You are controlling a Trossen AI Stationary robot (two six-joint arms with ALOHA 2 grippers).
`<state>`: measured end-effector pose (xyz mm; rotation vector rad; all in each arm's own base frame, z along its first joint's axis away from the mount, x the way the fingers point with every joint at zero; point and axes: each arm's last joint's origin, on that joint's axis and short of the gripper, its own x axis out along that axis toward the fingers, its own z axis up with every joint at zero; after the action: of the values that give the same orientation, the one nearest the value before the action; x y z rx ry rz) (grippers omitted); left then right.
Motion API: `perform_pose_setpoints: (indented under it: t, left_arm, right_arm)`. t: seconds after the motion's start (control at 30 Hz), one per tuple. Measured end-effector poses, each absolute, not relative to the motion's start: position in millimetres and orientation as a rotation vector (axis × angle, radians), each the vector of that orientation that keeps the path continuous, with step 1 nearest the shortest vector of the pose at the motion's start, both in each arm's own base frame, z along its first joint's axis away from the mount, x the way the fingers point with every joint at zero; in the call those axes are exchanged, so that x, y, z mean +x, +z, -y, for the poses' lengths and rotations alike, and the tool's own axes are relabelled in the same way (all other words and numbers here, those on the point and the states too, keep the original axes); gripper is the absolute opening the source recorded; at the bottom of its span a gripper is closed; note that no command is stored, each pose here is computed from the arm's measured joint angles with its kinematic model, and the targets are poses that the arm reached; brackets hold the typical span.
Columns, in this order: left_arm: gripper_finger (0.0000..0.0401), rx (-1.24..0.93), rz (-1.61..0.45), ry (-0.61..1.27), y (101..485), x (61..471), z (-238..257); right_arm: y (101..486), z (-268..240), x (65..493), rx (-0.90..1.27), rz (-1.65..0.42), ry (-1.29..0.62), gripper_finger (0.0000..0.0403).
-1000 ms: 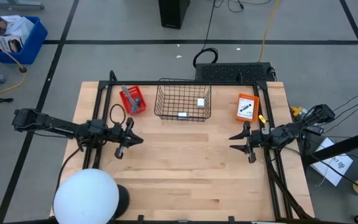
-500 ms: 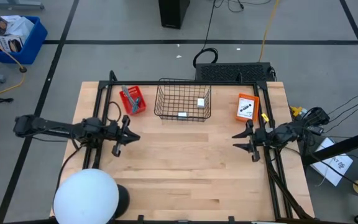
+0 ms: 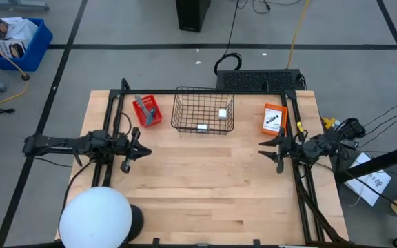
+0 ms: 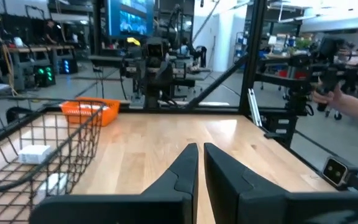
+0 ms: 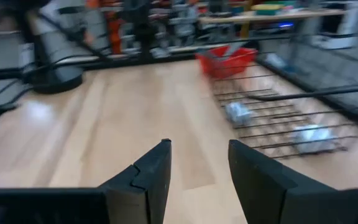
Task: Pick and place items into bin
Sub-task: Return to Home Position
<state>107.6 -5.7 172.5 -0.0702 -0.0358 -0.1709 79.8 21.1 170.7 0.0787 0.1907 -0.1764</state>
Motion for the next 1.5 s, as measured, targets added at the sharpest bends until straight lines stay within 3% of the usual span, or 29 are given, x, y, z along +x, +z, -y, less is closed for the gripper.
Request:
perform_pose_setpoints:
  t: [0.27,0.53,0.83,1.03,1.3,1.5]
  left_arm:
    - [0.0031,-0.071,0.063,-0.157,173.5,99.8,4.3]
    - [0.0031,-0.056,0.068,-0.163,173.9,99.2,4.5]
    - [0.0031,-0.067,0.04,-0.173,171.3,99.3,4.8]
    - [0.0031,-0.056,0.045,-0.173,171.7,99.3,4.8]
    - [0.0031,-0.038,0.061,-0.185,173.1,99.1,4.9]
    - [0.0031,-0.034,0.061,-0.118,173.0,99.3,-0.6]
  right_arm:
    - [152.8,-17.8,81.7,0.159,-0.183,-0.367,0.0151]
    - [166.7,-31.7,87.1,0.071,-0.097,0.08,0.0151]
    - [168.3,-26.7,88.3,0.027,-0.096,0.059,0.0149]
    - [167.8,-25.8,92.8,0.034,-0.016,0.204,0.0152]
    - [166.3,-14.9,95.3,0.034,-0.03,0.156,0.0151]
    - [165.9,-2.9,96.4,0.038,-0.031,0.017,0.0149]
